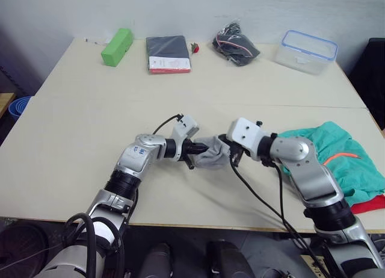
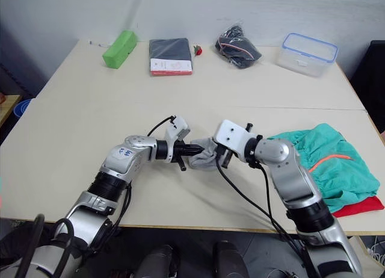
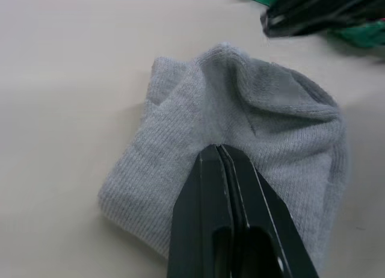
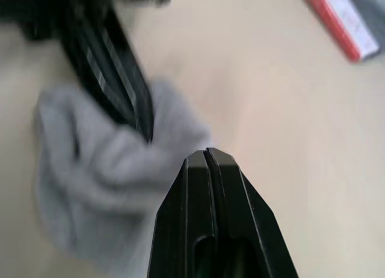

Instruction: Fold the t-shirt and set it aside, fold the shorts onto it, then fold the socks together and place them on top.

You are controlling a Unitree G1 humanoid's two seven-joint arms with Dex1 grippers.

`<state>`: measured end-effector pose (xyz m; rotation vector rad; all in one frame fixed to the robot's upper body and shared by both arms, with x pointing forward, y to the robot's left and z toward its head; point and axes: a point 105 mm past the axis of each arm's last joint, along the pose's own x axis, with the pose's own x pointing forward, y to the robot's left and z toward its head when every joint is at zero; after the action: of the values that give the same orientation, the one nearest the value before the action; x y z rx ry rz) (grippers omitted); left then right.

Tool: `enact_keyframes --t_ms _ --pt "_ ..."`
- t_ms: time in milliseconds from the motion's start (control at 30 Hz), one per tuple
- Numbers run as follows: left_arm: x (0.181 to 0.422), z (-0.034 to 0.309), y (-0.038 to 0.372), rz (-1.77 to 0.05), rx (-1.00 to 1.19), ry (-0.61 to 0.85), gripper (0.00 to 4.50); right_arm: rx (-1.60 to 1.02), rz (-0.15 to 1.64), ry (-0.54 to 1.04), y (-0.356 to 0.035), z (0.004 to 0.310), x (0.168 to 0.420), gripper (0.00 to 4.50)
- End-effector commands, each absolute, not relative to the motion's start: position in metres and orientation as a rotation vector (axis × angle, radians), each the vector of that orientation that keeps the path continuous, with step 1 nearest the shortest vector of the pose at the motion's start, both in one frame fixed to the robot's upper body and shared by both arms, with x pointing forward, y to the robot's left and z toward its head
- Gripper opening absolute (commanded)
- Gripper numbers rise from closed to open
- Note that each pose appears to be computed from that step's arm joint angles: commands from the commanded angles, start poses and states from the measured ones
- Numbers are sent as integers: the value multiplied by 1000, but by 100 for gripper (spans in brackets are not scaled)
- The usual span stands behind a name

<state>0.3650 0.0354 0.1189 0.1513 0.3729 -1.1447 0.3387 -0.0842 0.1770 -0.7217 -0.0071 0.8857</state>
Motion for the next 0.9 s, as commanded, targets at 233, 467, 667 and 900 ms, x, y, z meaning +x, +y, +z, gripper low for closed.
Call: enact_keyframes --t_ms 233,467,667,900 --pt "362 113 37 -1142 174 384 3 -776 938 57 -63 147 333 0" --pt "363 112 43 -1125 172 384 3 -879 859 151 -102 127 340 0" --pt "364 112 46 -1116 172 383 3 -887 810 187 -134 134 337 0" --pt "365 114 45 -1118 171 374 3 -794 782 53 -121 178 343 0"
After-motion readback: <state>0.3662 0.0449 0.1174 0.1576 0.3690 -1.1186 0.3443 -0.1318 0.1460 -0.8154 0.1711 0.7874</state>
